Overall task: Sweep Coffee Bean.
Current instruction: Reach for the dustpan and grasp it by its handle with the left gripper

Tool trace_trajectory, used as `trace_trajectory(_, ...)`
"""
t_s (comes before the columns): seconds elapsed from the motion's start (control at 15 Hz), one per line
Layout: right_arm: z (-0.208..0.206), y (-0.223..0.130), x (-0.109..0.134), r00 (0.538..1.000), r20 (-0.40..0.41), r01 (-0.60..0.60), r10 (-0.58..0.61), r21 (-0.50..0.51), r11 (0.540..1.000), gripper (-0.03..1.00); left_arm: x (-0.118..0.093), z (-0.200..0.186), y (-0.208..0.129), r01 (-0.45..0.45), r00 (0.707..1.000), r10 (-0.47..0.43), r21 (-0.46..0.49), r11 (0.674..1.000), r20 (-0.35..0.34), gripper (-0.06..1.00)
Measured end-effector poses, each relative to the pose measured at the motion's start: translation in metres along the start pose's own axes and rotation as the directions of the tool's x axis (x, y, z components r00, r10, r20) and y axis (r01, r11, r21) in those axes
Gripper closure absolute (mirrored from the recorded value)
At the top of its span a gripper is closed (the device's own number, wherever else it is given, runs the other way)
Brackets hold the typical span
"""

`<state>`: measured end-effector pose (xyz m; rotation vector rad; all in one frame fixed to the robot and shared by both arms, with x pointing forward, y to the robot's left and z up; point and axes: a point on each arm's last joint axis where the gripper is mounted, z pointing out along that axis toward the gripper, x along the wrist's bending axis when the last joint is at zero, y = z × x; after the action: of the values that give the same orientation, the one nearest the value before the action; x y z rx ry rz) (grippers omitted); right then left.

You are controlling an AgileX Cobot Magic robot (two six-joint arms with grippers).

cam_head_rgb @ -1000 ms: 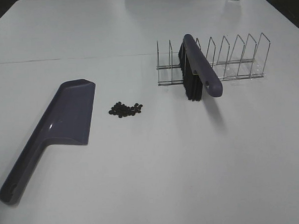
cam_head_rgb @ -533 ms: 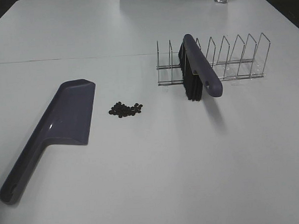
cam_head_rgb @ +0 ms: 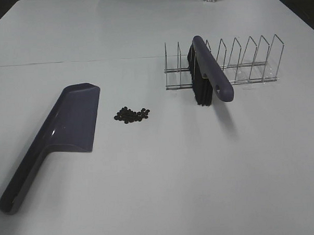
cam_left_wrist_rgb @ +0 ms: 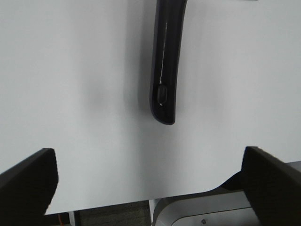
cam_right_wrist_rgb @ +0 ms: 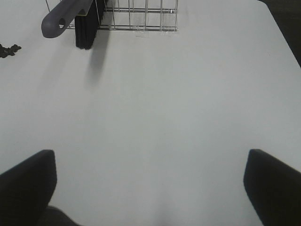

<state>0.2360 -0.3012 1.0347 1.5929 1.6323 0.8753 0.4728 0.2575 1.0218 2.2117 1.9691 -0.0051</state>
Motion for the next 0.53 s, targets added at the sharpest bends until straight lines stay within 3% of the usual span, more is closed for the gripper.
trace_trajectory(0.2, 0.0, 0.0, 0.0, 1.0, 0.0, 0.0, 0.0, 0.0, 1.0, -0.01, 0.002, 0.024, 0.032, -0.005, 1.0, 0.005, 0.071, 0.997, -0.006, -0.03)
trace_trajectory(0.53, 0.0, 0.0, 0.0, 1.0, 0.0, 0.0, 0.0, 0.0, 1.0, -0.01, -0.003, 0.077, 0.066, 0.031, 0.998, -0.028, 0.042, 0.999, -0.061, 0.01)
